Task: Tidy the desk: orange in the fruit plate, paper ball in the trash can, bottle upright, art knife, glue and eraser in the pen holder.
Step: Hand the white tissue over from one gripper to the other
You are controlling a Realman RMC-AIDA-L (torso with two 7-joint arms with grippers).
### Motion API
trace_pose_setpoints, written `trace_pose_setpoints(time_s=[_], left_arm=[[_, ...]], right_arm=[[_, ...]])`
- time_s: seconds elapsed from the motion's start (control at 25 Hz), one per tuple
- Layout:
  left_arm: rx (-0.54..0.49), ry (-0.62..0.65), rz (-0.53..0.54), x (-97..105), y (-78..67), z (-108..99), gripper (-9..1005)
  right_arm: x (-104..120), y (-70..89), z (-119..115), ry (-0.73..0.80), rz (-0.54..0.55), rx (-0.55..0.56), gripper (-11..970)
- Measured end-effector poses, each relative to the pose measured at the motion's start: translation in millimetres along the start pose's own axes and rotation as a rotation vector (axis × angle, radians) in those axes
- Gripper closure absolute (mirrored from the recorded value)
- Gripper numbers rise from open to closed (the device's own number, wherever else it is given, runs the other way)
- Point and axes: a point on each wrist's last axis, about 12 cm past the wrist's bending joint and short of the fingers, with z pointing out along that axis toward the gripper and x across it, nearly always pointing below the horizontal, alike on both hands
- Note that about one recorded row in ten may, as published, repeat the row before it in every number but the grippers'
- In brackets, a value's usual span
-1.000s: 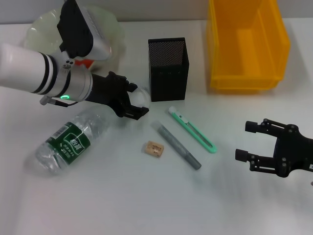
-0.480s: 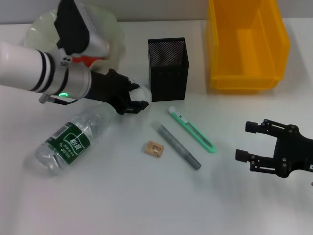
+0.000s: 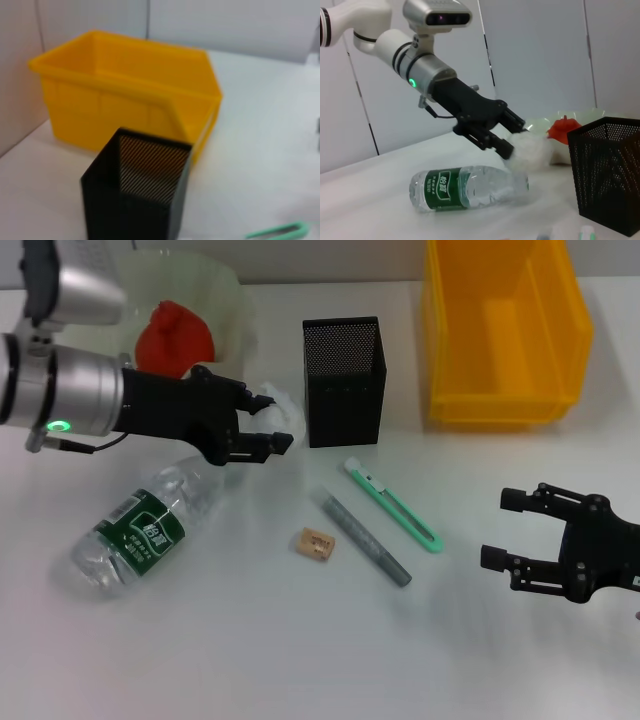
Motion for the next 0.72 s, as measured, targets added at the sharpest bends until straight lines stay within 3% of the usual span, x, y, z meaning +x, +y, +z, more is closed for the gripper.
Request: trace_pose_setpoints(time_s=[0.24, 0.48, 0.72], left_arm=[[0.099, -0.17, -0.026, 12.1, -15.4, -17.1, 489], [0.139, -0.277, -0.123, 25.7, -26.7, -11.7, 489], [0.181, -0.325, -0.221, 34.4, -37.1, -0.5, 488]], right_arm=[[-1.6, 1.3, 1.5, -0.01, -0.001, -0.015, 151], [-2.3, 4.7, 6.1, -0.028, -0.024, -0.03, 151], [-1.1, 11.2, 12.2, -0.129, -0.138, 0.023, 152]])
